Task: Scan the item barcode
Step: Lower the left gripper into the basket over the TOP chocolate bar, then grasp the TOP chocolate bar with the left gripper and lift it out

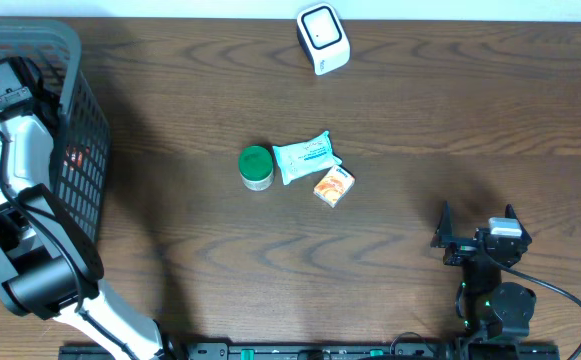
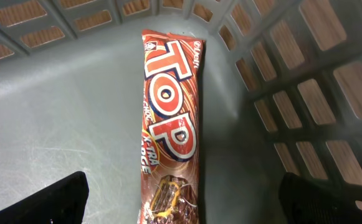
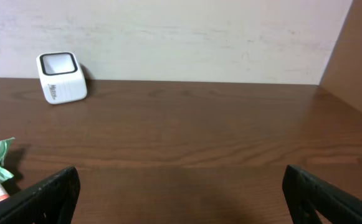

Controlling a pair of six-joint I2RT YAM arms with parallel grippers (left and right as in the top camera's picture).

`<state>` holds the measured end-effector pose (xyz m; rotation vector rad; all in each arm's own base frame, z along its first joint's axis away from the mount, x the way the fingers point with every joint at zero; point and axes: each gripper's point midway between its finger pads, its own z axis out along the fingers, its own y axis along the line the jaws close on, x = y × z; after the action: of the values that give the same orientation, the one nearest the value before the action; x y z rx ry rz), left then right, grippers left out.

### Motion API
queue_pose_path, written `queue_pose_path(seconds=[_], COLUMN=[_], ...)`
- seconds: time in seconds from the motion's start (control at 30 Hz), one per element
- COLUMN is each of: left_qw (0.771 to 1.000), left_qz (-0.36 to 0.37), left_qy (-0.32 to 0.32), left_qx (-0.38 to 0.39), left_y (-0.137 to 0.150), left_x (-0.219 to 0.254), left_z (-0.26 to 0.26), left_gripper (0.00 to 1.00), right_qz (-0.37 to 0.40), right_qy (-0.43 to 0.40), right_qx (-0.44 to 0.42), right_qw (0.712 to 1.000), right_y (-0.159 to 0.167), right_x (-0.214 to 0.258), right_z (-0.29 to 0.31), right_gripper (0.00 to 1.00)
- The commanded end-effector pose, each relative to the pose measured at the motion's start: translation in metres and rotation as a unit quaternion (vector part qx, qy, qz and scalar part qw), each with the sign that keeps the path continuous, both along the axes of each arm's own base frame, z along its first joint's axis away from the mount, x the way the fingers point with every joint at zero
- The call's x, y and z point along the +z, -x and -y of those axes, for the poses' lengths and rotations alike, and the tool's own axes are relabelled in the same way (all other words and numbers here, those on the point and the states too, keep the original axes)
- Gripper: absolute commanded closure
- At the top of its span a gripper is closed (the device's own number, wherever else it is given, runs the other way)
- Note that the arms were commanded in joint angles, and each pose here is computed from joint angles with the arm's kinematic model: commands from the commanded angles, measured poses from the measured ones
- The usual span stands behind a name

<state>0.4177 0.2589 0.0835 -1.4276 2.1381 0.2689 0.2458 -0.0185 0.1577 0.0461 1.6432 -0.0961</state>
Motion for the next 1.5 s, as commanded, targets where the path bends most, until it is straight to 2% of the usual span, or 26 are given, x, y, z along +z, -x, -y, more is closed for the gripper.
queue_pose_path(seconds=[0.0, 0.23, 0.63, 1.17, 1.47], left_qw=[0.987, 0.987, 0.987, 0.998, 0.997], left_qz=[-0.140, -0.125, -0.135, -0.047, -0.061], left_qy=[0.067, 0.101, 0.089, 0.026, 0.036], left_qx=[0.038, 0.020, -0.014, -0.035, -0.034], left_y=[0.068, 0.065, 0.067, 0.043, 0.047], left_x=[-0.125, -0.128, -0.122, -0.014, -0.026], left_z=[-0.001, 0.002, -0.009, -0.020, -0.017], left_gripper=[0.02, 0.02, 0.02, 0.02, 0.02], right_qz=[0.000, 0.000, 0.000, 0.000, 0.000], right_qy=[0.004, 0.004, 0.004, 0.004, 0.004], right_qx=[0.004, 0.004, 0.004, 0.004, 0.004], right_qw=[1.000, 1.000, 1.000, 1.000, 1.000], right_y=[0.000, 0.000, 0.000, 0.000, 0.000], right_x=[0.000, 0.000, 0.000, 0.000, 0.000], right_z=[-0.002, -0.002, -0.002, -0.002, -0.002], right_gripper=[0.01, 0.01, 0.01, 0.01, 0.01])
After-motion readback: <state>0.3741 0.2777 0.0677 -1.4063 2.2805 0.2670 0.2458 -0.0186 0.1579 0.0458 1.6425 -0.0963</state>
